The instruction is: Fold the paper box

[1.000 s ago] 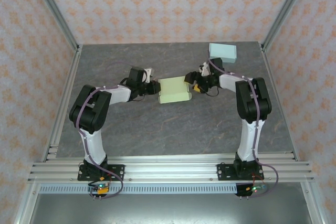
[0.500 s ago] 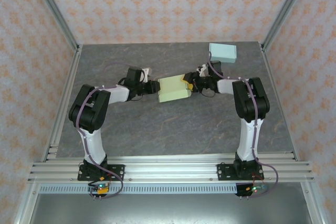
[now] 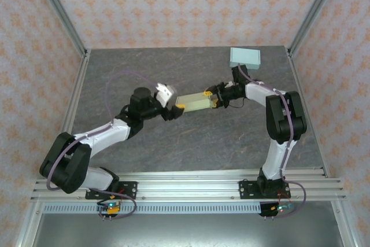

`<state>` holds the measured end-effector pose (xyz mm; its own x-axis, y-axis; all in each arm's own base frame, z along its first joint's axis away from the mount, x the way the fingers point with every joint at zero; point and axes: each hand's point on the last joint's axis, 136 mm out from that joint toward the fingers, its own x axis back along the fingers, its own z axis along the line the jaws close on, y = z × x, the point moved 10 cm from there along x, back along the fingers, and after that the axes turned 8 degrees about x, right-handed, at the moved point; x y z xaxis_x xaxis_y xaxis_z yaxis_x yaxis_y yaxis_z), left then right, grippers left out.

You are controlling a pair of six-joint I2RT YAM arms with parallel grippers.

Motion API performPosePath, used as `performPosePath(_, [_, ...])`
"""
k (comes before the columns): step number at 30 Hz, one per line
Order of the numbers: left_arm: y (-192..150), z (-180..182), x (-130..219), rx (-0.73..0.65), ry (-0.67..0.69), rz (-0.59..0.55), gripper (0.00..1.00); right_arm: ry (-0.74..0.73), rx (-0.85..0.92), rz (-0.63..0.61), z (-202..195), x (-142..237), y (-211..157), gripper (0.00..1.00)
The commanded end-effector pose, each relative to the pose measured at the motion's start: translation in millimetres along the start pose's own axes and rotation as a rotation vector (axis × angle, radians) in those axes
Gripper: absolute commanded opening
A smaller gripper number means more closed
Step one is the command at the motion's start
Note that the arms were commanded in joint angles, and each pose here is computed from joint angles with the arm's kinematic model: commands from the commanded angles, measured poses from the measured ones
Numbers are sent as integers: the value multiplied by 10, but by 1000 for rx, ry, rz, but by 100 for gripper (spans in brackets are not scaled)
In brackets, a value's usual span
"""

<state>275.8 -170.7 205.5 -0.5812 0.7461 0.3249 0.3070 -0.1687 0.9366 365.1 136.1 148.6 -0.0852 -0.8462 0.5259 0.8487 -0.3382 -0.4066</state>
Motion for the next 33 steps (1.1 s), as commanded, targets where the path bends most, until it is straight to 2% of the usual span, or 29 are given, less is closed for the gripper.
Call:
performPosePath(1, [-194,-58,-15,-300,6,67,70,-60,-152,134,-138,60,-224,36])
performPosePath(6, [-306,-169,-50,-398,-14,146,71,-65,-183,120,-137,53,-194,36])
performPosePath(13, [-352,-171,-214,-466,123,236,71,-66,-196,100,-105,48,-152,36])
performPosePath(19, [-455,-170,-344,-495,132,289,69,-45,-197,83,-79,59,-154,36])
performPosePath(20, [-461,-176,-362,-508,135,295,66,-44,-206,79,-94,53,-152,36])
performPosePath(22, [-457,-171,-379,-518,144,315,52,-43,-213,81,-104,49,-155,37])
performPosePath(24, [-433,-183,-368,-539,129,324,49,-40,-205,83,-98,57,-161,40])
performPosePath(27, [-371,-198,-338,-550,117,338,47,-38,-184,81,-68,68,-163,52])
performPosePath(30, [-321,-231,-342,-539,50,404,46,-48,-121,48,-5,163,-133,64])
performPosePath(33, [-314,-226,-407,-511,-19,503,46,-28,-53,-39,46,401,-45,70])
